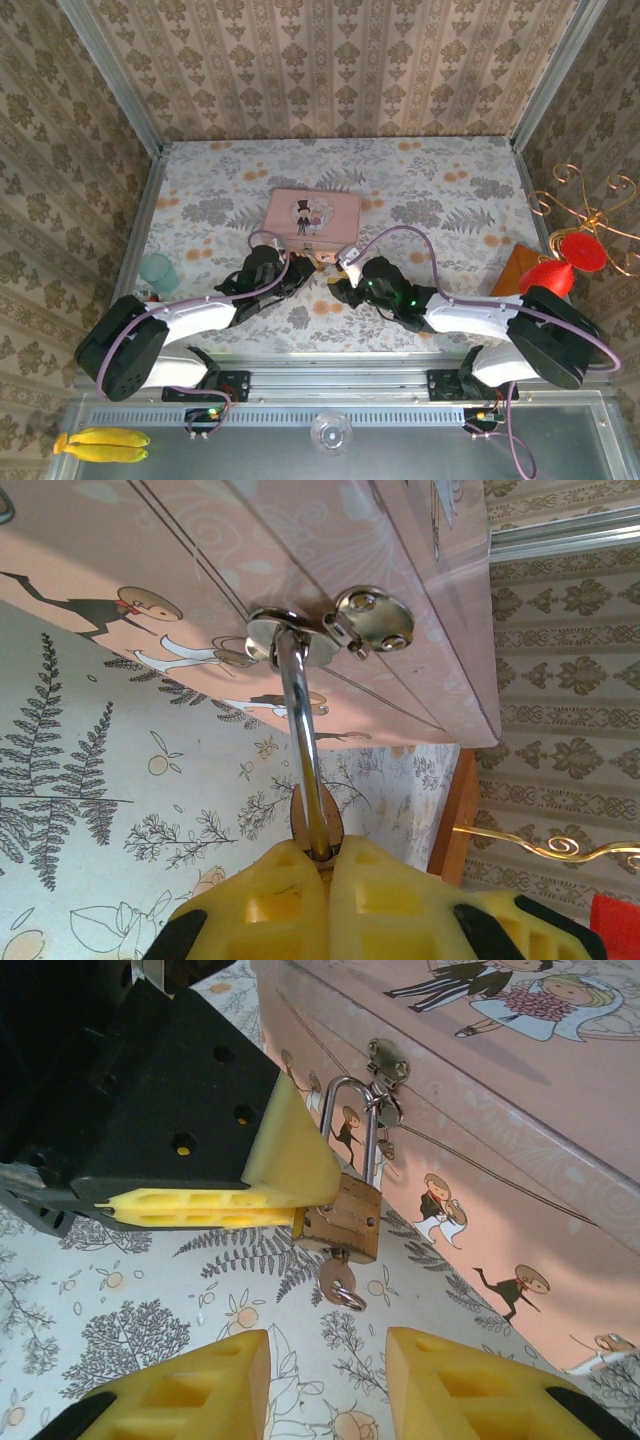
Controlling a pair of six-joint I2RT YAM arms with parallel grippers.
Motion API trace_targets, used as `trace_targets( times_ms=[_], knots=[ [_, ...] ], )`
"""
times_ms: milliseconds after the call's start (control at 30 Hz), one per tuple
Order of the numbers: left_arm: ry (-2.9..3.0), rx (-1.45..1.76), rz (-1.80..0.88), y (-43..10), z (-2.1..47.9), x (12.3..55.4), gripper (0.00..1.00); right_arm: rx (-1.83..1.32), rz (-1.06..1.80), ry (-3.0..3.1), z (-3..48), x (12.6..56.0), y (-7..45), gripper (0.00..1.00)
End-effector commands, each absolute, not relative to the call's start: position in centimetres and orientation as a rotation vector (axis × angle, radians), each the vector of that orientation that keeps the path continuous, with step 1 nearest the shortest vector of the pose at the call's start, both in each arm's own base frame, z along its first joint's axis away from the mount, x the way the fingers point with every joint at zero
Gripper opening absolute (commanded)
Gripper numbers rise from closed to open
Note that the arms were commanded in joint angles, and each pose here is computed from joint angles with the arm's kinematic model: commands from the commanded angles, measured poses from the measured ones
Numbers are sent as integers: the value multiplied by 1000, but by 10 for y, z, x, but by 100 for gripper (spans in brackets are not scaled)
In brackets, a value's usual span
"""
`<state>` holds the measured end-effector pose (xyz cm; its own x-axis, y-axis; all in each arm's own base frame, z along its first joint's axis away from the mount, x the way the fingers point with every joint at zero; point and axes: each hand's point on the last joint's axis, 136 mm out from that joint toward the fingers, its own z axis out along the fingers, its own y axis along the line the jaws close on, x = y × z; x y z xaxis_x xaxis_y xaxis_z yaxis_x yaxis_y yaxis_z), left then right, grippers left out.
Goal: Unlock the padlock with the key
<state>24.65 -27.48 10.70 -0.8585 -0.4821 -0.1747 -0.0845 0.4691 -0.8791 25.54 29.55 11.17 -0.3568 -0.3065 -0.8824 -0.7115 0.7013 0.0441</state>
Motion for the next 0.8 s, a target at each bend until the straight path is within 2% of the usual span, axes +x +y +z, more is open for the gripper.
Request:
trace_targets(
  times_ms=[0, 767],
  knots=[
    [2190, -384, -1435, -286, 150, 254, 0, -822, 497, 1865, 116, 260, 304, 37],
    [2195, -377, -1461, -288, 149, 250, 0, -903, 333, 1809, 88, 272, 307, 35]
  ],
)
